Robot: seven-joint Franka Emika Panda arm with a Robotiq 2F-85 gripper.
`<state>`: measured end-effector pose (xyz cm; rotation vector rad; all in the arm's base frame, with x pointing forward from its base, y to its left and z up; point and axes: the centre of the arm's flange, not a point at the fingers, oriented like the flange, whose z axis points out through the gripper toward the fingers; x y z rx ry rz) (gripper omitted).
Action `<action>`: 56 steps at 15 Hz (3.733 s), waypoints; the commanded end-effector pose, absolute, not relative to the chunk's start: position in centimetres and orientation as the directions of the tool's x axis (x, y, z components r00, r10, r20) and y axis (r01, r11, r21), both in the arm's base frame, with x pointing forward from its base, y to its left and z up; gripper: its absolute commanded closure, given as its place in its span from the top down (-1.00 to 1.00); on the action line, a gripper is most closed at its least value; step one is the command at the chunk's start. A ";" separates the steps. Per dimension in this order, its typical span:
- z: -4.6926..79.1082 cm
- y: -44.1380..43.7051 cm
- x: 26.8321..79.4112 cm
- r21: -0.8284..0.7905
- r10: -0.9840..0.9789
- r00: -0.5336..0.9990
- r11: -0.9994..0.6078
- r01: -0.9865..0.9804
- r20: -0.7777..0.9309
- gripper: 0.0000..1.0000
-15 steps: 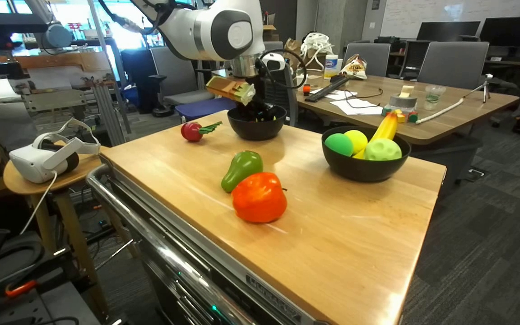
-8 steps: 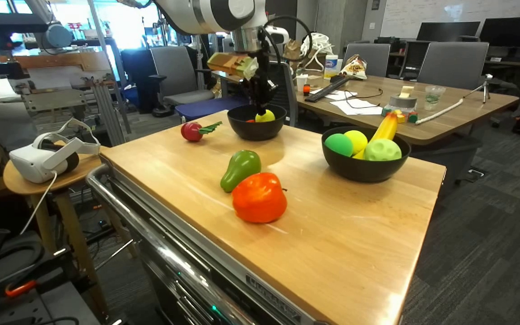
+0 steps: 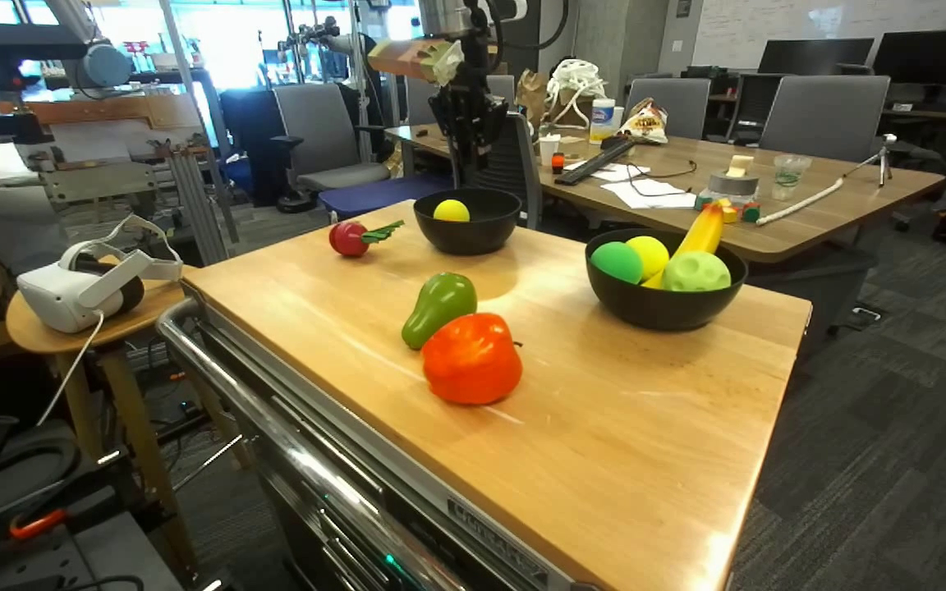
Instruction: Take the toy fruits and vegetables from the black bowls and place them on the table
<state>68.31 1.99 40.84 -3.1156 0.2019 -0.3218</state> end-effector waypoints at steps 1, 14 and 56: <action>38.9 1.6 68.7 -0.046 -0.174 0.970 -0.985 -0.169 0.170 0.31; 31.5 1.5 67.9 -0.030 -0.040 0.999 -0.999 -0.041 -0.028 1.00; 32.2 18.7 67.7 -0.057 0.349 0.925 -0.931 0.361 0.153 0.76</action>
